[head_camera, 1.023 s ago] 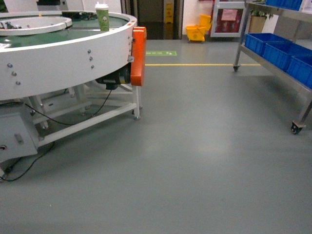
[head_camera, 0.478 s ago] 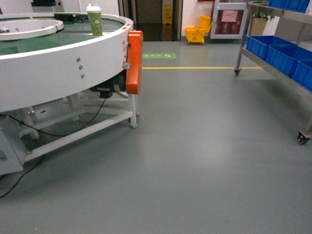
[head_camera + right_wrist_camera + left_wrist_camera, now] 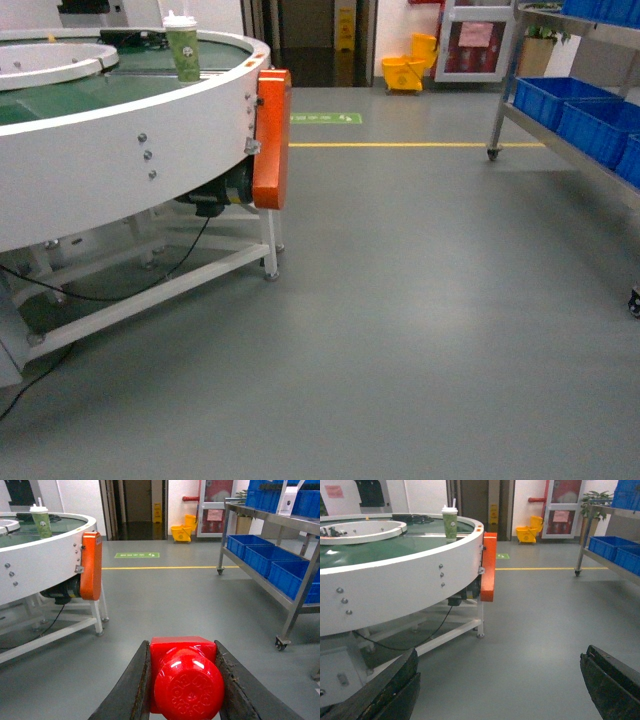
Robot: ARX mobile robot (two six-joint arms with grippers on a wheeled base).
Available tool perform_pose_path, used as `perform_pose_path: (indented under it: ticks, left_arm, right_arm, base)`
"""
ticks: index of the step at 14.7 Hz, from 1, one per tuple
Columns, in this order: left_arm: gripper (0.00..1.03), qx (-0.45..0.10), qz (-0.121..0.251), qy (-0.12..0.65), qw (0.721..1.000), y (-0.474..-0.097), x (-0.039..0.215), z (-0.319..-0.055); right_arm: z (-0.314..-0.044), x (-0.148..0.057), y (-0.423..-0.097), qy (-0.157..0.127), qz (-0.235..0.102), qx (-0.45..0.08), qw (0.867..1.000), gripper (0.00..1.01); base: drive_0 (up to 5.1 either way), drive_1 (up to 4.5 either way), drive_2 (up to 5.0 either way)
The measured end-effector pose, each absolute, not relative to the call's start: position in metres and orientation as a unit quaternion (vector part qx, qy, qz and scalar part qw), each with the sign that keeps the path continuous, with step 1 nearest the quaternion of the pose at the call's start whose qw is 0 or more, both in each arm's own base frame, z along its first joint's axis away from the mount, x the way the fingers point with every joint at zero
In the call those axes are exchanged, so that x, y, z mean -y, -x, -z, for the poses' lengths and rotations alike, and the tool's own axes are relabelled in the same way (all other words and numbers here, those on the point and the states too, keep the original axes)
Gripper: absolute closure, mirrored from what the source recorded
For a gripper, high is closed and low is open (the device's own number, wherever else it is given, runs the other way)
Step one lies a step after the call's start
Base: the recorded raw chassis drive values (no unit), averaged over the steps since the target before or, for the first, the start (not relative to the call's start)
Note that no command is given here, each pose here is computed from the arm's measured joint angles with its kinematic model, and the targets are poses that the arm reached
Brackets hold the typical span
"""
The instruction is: Pick red block from blue box to shelf
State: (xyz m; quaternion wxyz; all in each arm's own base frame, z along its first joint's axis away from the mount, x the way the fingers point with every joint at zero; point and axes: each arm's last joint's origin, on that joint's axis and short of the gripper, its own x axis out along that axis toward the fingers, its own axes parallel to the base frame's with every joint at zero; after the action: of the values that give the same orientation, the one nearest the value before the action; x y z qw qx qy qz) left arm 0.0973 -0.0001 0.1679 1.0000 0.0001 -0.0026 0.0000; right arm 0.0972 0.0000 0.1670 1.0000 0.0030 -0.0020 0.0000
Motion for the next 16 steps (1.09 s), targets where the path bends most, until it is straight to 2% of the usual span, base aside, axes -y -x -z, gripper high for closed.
perform_pose_path:
  ticks: [16]
  left_arm:
    - [0.05,0.0,-0.002,0.0,1.0,-0.0973,-0.0001,-0.1673]
  right_arm:
    - [-0.1664,0.0,-0.0973,-0.003,0.0,-0.001,1.0,0.74]
  base:
    - [0.0,4.0,-4.1]
